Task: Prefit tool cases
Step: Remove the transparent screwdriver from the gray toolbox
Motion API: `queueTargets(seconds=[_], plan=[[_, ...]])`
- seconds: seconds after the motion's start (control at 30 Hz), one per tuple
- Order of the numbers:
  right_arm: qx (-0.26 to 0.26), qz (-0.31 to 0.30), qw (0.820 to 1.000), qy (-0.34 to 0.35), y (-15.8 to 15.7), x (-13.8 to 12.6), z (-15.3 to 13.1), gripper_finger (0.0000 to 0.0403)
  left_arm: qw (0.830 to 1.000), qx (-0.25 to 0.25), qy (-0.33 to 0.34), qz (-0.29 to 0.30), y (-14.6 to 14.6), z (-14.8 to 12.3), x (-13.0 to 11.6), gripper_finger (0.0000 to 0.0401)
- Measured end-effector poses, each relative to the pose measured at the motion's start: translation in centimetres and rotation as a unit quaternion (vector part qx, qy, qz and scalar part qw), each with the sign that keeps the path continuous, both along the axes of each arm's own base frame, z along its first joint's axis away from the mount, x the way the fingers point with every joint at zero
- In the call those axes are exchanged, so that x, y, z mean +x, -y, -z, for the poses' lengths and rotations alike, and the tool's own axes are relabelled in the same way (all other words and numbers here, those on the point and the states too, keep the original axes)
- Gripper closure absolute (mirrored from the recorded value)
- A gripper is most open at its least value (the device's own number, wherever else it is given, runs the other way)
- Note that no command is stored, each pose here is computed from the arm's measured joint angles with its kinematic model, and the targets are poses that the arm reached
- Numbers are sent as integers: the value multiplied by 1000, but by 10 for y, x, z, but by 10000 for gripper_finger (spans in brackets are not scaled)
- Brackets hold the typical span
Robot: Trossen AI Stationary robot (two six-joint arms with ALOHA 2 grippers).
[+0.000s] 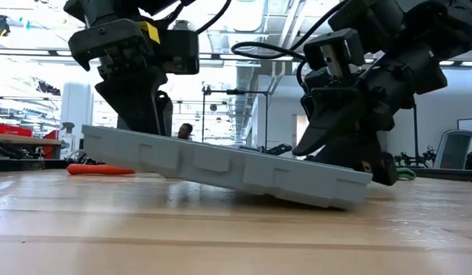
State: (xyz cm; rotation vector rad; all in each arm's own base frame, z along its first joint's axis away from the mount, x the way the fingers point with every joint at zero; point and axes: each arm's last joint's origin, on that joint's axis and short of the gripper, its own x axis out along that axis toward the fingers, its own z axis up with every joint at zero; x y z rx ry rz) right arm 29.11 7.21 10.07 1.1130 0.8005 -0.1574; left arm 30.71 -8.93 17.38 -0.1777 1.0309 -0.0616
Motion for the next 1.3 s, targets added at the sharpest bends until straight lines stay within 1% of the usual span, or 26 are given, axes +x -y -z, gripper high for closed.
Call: queueTargets(seconds=[0.17, 0.27, 0.4, 0.57, 0.67, 0.8, 0.9, 1.03, 1.3], plan=[[-19, 14, 1000, -3, 3, 0, 1, 292, 999, 15, -33, -20, -2, 2, -6, 219], [-20, 16, 1000, -1, 4, 1, 1, 292, 999, 5, -48, -19, -2, 2, -8, 219], [-16, 25, 1000, -5, 6, 1, 1, 292, 997, -21, -69, -23, -1, 3, -10, 219], [-17, 26, 999, -8, 6, 1, 2, 292, 996, -19, -78, -26, -1, 4, -12, 219], [-17, 26, 999, -9, 6, 0, 2, 292, 997, -21, -65, -26, -1, 1, -12, 216], [-16, 21, 999, -19, 5, -1, 3, 292, 999, -24, -10, -32, -2, -14, -10, 201], [-15, 19, 1000, -20, 5, -2, 3, 292, 999, -16, 6, -34, -3, -22, -12, 191], [-21, 26, 999, -12, 6, 0, 3, 292, 999, 0, -24, -31, -5, -20, -18, 184], [-22, 25, 999, -12, 6, 0, 2, 292, 997, -22, -71, -32, -5, -17, -25, 184]])
